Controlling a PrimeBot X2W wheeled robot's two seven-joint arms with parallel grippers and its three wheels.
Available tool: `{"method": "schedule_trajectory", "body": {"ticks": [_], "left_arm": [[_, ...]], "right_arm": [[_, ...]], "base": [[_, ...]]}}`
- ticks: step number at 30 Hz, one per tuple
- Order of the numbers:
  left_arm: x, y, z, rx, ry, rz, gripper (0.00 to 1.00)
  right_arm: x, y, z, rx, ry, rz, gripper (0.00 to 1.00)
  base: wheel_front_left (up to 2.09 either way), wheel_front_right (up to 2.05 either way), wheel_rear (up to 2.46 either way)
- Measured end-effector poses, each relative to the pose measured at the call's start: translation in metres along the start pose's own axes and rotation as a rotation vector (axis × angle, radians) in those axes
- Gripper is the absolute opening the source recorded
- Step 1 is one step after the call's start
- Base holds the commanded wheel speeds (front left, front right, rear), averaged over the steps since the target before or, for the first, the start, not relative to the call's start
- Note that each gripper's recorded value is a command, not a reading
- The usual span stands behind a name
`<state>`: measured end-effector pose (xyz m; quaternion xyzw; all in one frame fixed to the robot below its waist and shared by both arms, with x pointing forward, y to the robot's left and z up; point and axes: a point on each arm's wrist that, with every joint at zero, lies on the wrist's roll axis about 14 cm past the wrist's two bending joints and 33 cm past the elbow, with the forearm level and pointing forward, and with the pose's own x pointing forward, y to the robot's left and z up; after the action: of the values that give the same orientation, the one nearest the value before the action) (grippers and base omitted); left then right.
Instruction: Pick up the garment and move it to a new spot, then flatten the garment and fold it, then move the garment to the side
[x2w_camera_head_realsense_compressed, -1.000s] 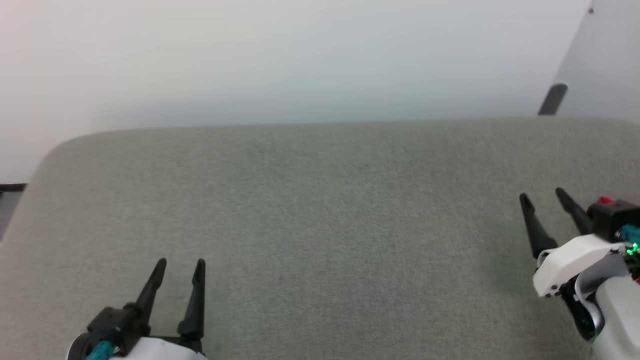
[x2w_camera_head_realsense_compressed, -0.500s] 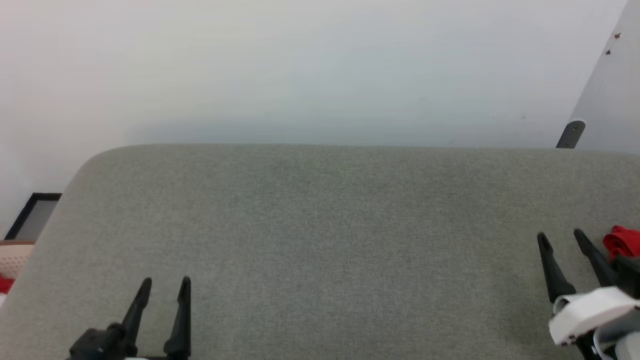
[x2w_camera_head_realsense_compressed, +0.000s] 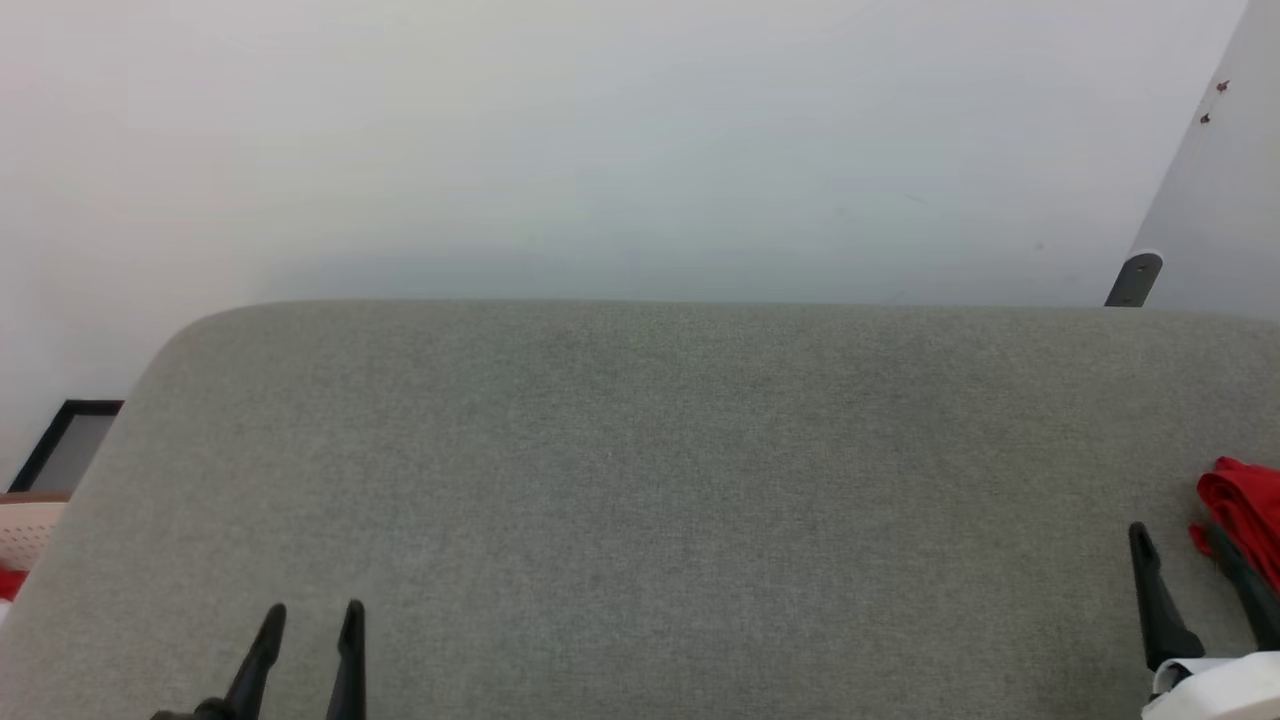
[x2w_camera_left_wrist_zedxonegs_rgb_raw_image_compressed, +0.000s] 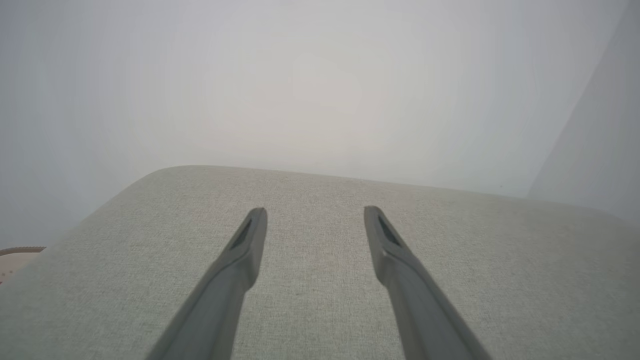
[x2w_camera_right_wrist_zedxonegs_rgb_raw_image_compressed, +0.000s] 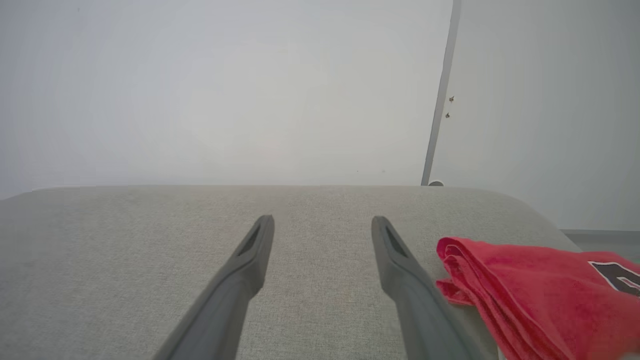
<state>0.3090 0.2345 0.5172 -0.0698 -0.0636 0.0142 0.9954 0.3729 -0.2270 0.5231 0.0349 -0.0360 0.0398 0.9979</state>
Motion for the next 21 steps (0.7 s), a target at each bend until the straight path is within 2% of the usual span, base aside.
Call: {"method": "schedule_trajectory", "body": {"ticks": [21], "left_arm": [[-0.005,0.0009,-0.0016,0.008,0.006,0.01,1.0]], "right_arm": [[-0.0061,0.0001,0.0079,0.025,-0.02,-0.034,1.0]], "base": [[0.0,0.0,0.0]]}}
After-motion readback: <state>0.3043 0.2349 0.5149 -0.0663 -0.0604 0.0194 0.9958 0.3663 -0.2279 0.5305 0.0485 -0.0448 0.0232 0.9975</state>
